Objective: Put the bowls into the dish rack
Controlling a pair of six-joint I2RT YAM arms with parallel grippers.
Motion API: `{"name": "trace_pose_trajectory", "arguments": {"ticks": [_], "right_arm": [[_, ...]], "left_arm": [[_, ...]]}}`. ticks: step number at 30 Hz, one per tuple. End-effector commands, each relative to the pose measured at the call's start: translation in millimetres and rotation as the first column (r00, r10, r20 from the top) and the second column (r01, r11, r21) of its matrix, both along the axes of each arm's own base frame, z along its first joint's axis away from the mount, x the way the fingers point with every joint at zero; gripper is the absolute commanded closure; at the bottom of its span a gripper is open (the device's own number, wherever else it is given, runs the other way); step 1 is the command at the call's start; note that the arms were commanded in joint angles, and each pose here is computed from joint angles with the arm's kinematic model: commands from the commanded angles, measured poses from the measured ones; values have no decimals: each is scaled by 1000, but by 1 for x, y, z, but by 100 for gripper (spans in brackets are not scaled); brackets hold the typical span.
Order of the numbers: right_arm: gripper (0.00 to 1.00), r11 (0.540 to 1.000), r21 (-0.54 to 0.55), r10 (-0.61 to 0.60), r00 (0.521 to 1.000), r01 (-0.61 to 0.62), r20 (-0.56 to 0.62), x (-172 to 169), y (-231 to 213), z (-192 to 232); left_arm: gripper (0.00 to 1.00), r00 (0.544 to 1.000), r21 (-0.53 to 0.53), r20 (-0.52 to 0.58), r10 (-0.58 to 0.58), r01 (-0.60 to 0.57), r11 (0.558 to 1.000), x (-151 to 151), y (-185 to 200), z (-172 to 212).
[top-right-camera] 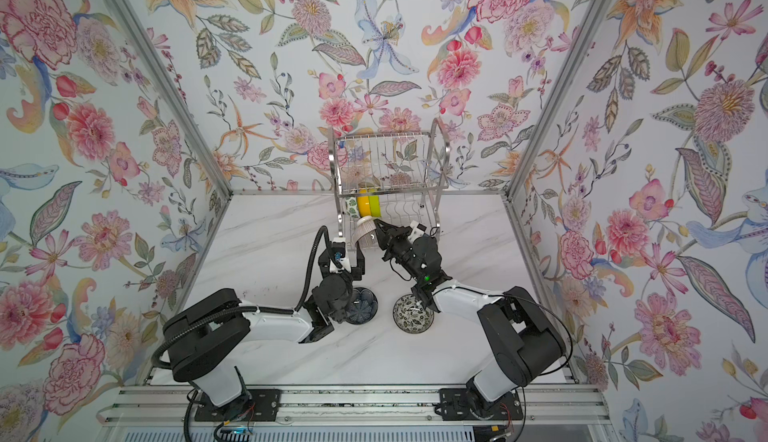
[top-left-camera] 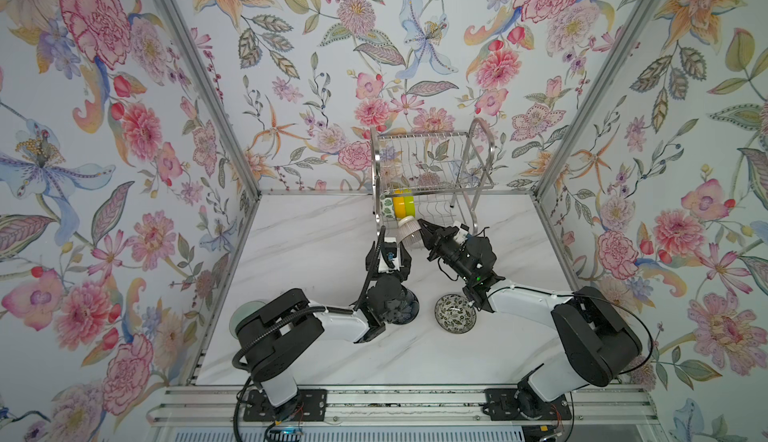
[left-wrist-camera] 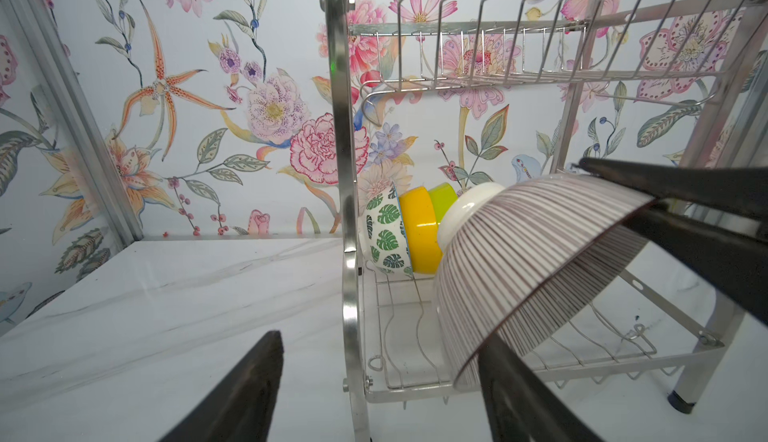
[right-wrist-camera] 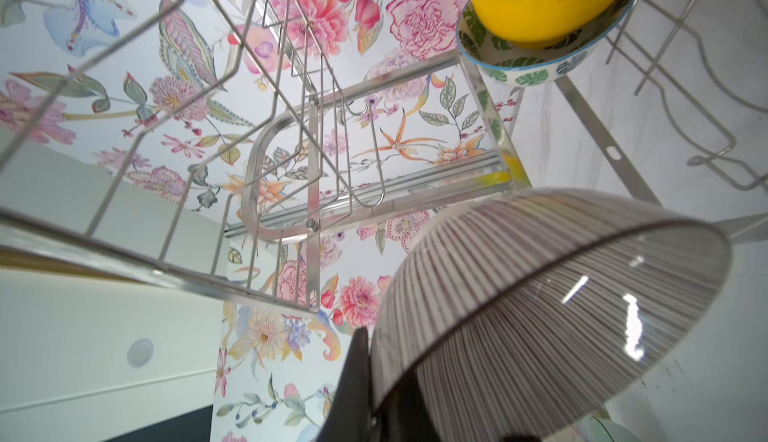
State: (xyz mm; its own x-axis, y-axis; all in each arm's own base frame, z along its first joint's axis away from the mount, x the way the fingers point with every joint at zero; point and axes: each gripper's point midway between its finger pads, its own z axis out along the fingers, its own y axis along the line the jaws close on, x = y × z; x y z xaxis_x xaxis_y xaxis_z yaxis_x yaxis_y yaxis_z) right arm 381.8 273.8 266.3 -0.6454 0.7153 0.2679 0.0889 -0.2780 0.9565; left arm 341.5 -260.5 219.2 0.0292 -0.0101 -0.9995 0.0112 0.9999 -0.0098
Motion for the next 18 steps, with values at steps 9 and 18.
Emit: {"name": "trace_pose_trajectory", "arguments": {"ticks": [9,18], "right_arm": [[100,981,-157,-48,932,112,360,0,-37,47],[100,940,-323,67,867,112,493,2,-37,50]], "left_arm": [[1,979,-224,-152,-134,98,970,-10,27,29],[1,918,-347,-289,-271,163,924,-7,38,26]]}}
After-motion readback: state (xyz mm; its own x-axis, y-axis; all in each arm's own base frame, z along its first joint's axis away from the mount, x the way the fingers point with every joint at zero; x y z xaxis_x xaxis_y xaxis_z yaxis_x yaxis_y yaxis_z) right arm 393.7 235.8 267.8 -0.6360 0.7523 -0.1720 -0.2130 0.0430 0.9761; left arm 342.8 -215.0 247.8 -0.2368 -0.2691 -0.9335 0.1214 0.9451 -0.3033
